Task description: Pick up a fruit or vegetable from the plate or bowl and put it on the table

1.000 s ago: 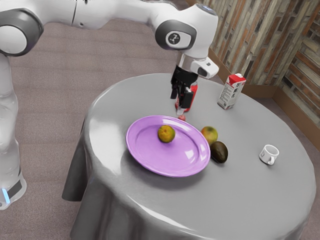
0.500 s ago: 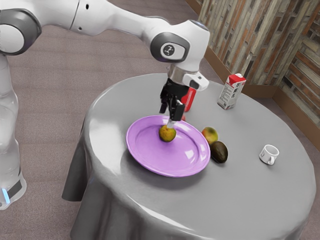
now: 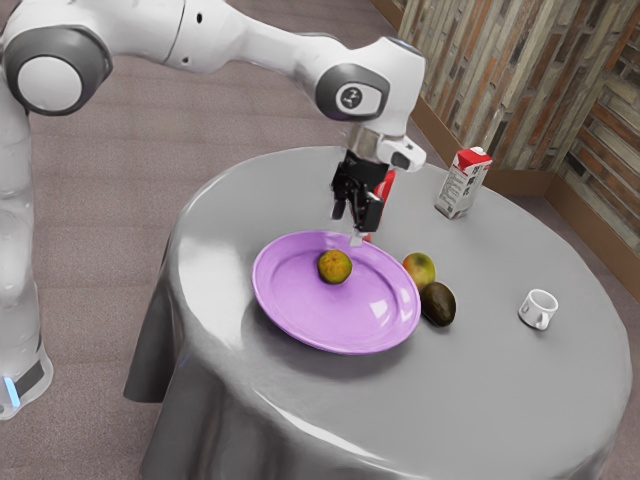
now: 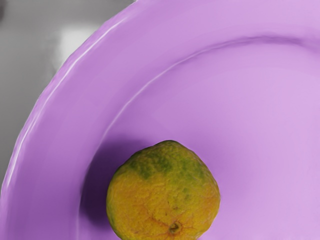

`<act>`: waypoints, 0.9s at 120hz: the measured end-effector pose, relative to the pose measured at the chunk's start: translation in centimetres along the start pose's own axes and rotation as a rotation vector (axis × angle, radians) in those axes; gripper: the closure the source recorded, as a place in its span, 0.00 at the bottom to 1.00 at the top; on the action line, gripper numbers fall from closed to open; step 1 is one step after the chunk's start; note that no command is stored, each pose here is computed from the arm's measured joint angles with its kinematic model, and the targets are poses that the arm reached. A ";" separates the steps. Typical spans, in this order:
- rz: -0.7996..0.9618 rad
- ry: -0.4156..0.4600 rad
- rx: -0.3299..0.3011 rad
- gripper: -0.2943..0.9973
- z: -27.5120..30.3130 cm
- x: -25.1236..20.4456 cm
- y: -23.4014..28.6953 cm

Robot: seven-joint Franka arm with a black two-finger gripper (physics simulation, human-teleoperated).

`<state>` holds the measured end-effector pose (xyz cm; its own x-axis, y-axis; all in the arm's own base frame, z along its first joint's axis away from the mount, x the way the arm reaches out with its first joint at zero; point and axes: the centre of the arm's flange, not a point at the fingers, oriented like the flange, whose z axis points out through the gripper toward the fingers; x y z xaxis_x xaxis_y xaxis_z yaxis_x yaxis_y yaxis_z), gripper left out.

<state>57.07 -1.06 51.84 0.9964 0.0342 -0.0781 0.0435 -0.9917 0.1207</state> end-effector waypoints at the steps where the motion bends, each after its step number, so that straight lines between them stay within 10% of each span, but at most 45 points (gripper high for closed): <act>1: 0.005 0.002 0.001 0.23 -0.1 0.0 0.2; 108: 0.045 -0.036 0.001 0.23 2.1 0.7 0.2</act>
<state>57.63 -1.49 49.72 0.9940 -0.0147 -0.1080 -0.0012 -0.9923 0.1236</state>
